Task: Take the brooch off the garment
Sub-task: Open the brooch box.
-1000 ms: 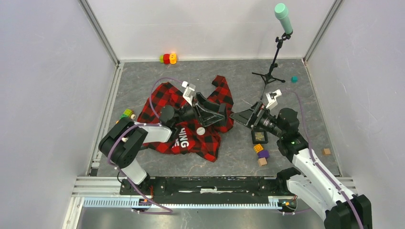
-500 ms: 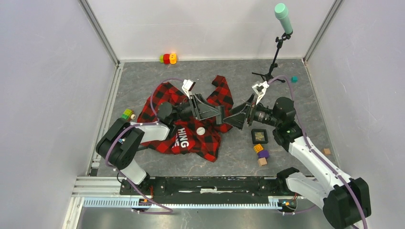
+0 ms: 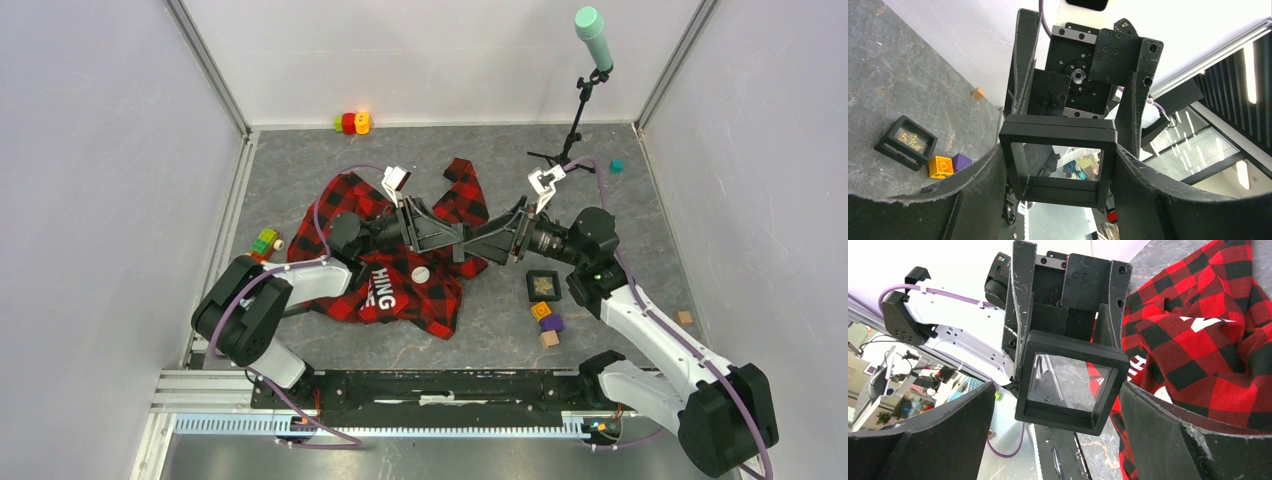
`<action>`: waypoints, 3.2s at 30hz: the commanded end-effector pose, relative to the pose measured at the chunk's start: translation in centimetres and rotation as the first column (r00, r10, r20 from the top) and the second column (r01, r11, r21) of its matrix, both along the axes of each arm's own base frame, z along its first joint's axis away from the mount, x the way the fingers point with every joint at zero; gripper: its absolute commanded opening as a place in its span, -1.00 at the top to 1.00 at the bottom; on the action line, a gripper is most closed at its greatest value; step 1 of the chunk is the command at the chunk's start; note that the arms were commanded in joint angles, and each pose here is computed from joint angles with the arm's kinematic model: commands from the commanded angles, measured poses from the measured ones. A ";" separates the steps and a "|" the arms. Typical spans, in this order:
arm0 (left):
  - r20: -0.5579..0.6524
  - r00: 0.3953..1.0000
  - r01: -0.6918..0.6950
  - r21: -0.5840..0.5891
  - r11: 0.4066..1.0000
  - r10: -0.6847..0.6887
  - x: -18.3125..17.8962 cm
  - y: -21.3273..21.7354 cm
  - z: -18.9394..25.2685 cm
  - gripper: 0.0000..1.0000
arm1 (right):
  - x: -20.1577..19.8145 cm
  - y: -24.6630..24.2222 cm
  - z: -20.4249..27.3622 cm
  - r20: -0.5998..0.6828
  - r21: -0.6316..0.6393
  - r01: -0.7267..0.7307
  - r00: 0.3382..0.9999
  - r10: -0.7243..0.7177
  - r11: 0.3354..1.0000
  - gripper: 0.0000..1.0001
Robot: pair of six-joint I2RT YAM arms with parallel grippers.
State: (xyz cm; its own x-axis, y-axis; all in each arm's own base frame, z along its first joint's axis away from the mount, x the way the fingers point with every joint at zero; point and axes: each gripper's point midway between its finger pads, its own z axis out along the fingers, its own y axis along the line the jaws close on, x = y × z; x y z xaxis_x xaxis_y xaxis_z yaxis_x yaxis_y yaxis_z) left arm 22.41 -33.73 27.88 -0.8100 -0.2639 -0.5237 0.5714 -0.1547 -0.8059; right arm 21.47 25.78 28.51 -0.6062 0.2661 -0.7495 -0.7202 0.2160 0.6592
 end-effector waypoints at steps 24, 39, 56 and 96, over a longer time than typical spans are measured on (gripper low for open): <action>0.118 0.993 -0.003 -0.047 0.999 0.009 -0.6 0.0 2.8 -0.09 | 0.2 0.8 -1.3 -0.100 0.020 0.000 0.995 0.002 1.000 -0.91; 0.143 0.989 -0.031 -0.080 0.996 0.042 -0.9 0.7 3.8 -0.76 | -0.9 0.9 0.1 -0.128 0.127 -0.039 0.990 0.055 0.991 -0.37; 0.163 0.986 -0.003 -0.127 0.992 0.024 -1.7 1.2 4.6 -0.25 | -2.5 0.4 3.0 -0.112 0.261 -0.087 0.986 0.120 0.961 -0.35; 0.166 0.969 -0.218 0.228 0.949 0.183 1.2 2.1 0.5 -0.25 | 3.1 -3.6 -0.6 0.176 -0.252 0.337 0.938 -0.299 0.907 -0.62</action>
